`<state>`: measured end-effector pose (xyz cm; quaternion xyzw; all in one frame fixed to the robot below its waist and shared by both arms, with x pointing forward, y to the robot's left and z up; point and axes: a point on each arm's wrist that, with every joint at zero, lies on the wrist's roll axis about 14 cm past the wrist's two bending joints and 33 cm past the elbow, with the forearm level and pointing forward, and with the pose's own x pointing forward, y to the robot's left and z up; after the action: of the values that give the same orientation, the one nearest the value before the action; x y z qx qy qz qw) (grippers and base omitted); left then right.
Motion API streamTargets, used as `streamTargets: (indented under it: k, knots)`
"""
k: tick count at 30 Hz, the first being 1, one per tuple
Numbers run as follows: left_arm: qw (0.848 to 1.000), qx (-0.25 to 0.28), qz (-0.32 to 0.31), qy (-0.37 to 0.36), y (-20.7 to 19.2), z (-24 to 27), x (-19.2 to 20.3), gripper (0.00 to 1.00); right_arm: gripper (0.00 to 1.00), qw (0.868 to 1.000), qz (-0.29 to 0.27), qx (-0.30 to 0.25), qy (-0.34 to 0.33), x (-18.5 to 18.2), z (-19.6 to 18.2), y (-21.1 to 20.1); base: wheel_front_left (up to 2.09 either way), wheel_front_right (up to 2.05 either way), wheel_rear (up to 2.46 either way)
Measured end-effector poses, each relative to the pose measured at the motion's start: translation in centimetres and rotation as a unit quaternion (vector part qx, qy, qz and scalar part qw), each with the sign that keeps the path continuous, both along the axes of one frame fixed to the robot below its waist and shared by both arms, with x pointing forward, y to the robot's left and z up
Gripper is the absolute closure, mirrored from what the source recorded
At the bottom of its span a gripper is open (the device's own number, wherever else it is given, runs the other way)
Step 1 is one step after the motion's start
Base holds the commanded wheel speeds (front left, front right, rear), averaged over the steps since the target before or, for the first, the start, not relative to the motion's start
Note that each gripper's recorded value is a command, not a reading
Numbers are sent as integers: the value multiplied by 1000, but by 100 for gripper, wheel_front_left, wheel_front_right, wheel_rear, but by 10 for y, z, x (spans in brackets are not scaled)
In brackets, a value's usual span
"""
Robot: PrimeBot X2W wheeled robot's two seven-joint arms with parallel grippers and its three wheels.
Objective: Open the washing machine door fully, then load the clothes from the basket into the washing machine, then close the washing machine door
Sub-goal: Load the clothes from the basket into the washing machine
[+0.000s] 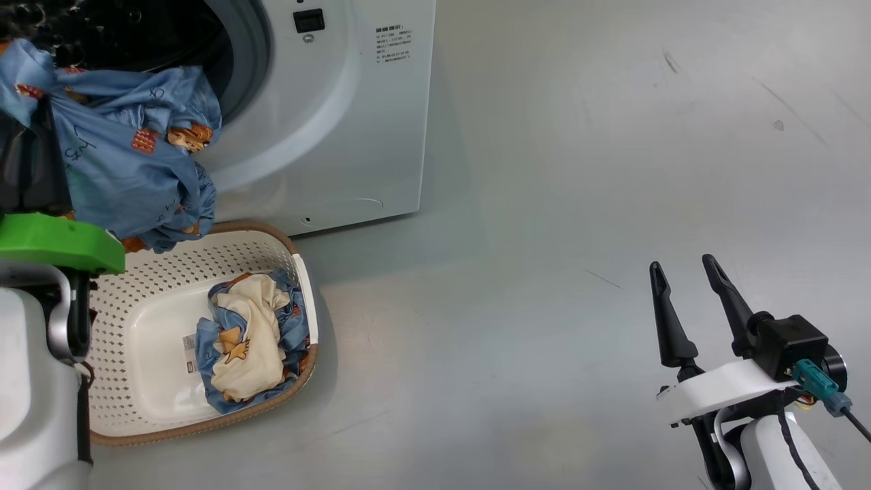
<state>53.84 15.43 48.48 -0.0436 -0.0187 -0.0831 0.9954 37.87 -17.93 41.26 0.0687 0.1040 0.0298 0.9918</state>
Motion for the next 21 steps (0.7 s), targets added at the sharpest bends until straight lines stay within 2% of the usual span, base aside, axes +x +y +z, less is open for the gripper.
streamTargets:
  k: [21]
  knots:
    - [999,6,-8,51,0,-47,86,100,0,998,-19,7,58,22,-50,-7,0,0,0]
